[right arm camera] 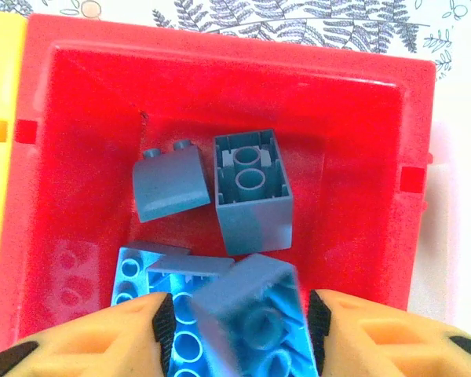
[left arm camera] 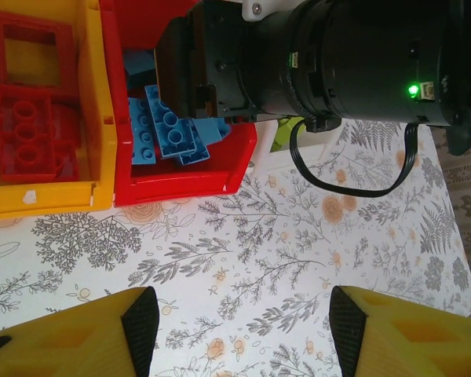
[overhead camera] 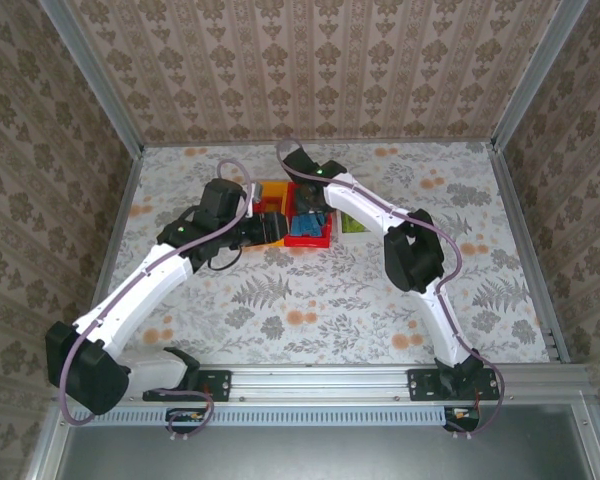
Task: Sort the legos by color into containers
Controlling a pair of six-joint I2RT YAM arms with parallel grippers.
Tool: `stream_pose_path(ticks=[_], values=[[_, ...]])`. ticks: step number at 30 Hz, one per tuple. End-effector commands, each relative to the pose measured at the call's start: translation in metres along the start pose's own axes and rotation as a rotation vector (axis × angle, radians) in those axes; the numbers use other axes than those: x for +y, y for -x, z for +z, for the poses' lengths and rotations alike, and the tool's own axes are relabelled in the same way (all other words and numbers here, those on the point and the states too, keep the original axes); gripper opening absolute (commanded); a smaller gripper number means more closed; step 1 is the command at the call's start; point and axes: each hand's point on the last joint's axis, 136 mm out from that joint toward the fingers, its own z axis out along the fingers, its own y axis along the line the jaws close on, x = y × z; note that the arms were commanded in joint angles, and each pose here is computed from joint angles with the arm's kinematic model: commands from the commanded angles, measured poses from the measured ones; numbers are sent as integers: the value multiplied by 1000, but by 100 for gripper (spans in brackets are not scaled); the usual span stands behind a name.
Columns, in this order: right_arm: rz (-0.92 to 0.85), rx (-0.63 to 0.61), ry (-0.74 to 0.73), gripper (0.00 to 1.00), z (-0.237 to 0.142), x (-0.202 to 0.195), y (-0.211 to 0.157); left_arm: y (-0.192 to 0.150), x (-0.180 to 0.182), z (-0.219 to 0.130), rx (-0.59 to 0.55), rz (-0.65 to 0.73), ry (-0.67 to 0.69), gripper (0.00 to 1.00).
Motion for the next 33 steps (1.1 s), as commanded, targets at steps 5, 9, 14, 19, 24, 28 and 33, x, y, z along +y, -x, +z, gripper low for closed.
stream_pose_path(ticks=[5, 9, 14, 19, 24, 28, 33], values=[[9, -67, 11, 52, -33, 5, 21, 12, -9, -5, -24, 33, -31, 62], [11, -129, 36, 52, -64, 3, 34, 11, -5, -13, -33, 31, -10, 62], [14, -233, 62, 52, -103, -23, 25, 6, 13, -30, -47, -14, 43, 62], [16, -353, 136, 58, -139, -62, -22, -8, 49, -53, -66, -110, 125, 78], [-4, -367, 201, 100, -158, -103, -90, -18, 97, -81, -128, -237, 220, 100], [92, -397, 29, 100, -165, -154, -112, -19, 136, -93, -170, -274, 344, 100], [271, -454, -234, 100, -155, -243, -112, -14, 220, -136, -343, -292, 857, 100]])
